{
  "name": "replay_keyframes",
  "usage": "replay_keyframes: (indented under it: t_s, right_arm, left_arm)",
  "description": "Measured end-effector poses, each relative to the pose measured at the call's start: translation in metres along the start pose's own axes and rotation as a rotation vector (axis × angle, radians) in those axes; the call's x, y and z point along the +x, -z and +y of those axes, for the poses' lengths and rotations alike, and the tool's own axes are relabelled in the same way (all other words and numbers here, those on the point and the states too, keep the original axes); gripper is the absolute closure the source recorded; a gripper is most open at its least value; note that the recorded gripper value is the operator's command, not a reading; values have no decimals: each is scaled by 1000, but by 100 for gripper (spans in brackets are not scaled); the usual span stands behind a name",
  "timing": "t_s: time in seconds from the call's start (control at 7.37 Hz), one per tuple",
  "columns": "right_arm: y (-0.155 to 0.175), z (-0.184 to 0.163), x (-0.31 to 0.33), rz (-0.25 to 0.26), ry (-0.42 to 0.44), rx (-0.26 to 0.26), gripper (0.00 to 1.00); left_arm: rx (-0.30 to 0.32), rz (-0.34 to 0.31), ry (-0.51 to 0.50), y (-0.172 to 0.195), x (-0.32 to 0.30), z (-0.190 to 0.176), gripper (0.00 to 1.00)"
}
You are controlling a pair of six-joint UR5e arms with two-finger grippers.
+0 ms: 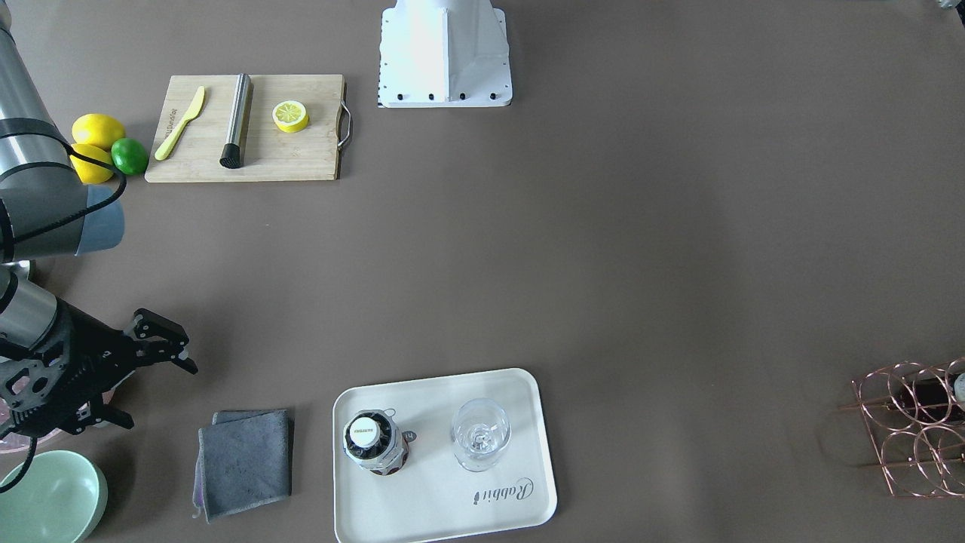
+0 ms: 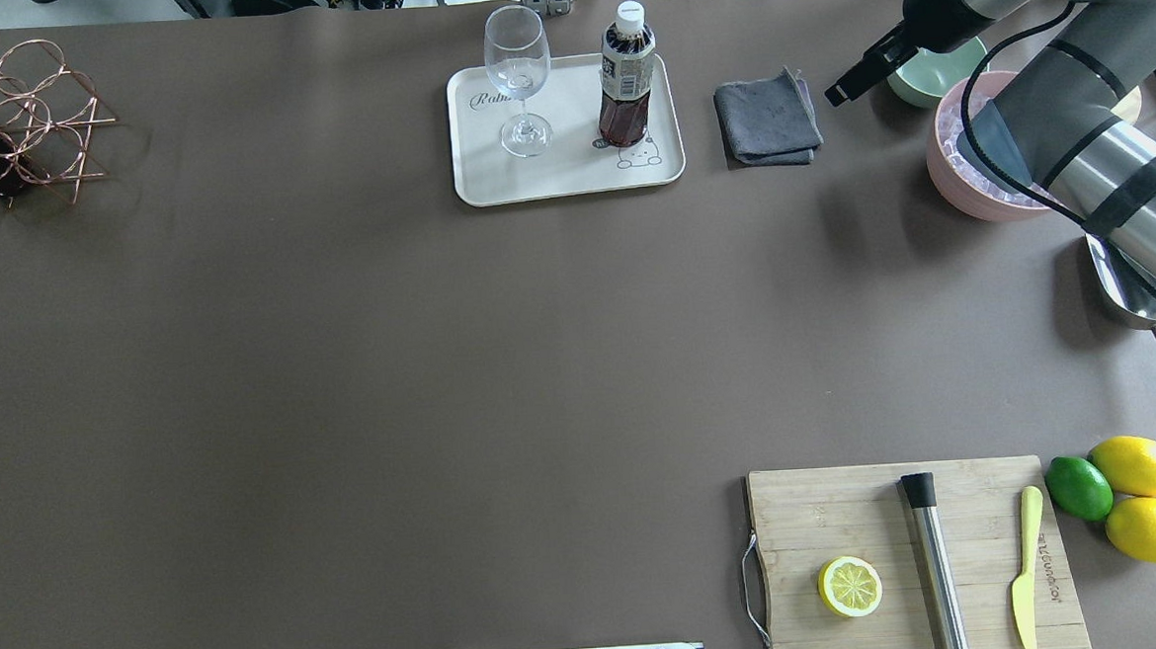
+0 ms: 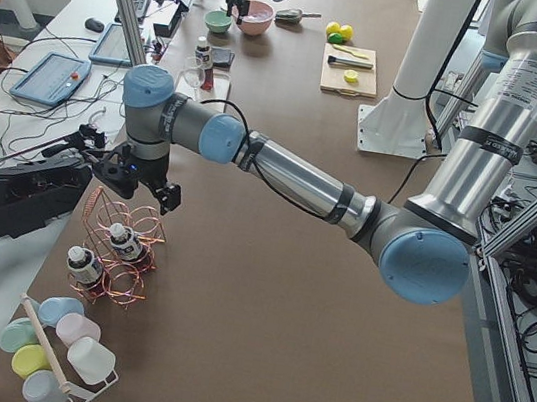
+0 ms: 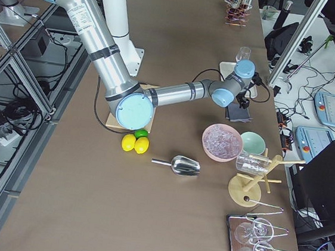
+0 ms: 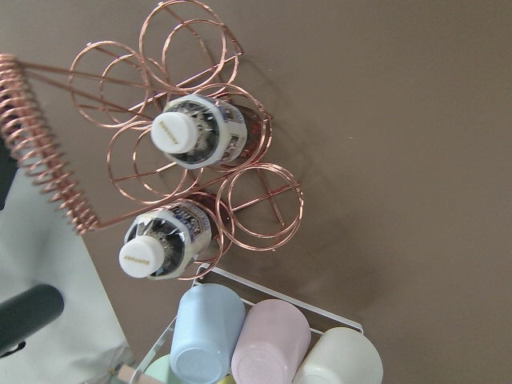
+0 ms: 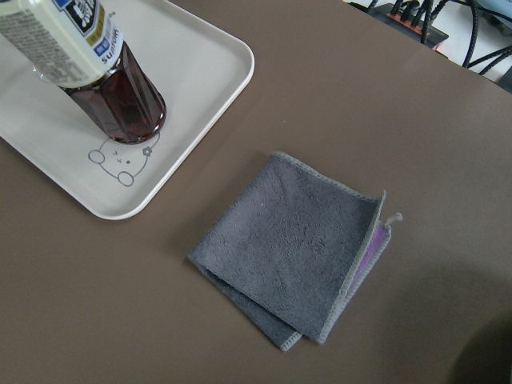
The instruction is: Take tea from basket to plate
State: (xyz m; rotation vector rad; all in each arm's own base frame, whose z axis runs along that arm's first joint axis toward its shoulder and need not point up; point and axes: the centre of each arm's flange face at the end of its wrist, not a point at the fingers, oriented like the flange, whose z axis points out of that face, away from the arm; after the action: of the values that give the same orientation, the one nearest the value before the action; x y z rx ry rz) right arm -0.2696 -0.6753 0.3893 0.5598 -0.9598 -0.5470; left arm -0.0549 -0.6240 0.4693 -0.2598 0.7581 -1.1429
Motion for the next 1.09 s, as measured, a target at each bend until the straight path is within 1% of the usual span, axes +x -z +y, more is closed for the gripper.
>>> replay_keyframes:
  t_s: [0.14,0.27,0.41,0.68,0.81,0.95,1.09]
  right_arm:
    - [12,17,8,18,4,-40,0]
    - [26,37,13,31,-28,-88,0]
    - [41,63,16,37,-87,-145,0]
    - [72,127,22,43,-218,-241,0]
    - [87,164,26,48,-283,-279,0]
    - [103,205,33,58,-358,-316,0]
    - [115,241,43,72,-427,-343,0]
  left_arm:
    - [-8,-16,-147,-6,-34,4,4]
    - [-21,-36,-317,-15,-69,5,3]
    - [-41,-61,-470,-28,-95,1,3]
    - [-84,-99,-686,-55,-126,-11,3]
    - [-110,-100,-766,-64,-134,-13,3]
    - [-148,-94,-833,-76,-139,-6,3]
    - [-180,-94,-922,-90,-139,4,3]
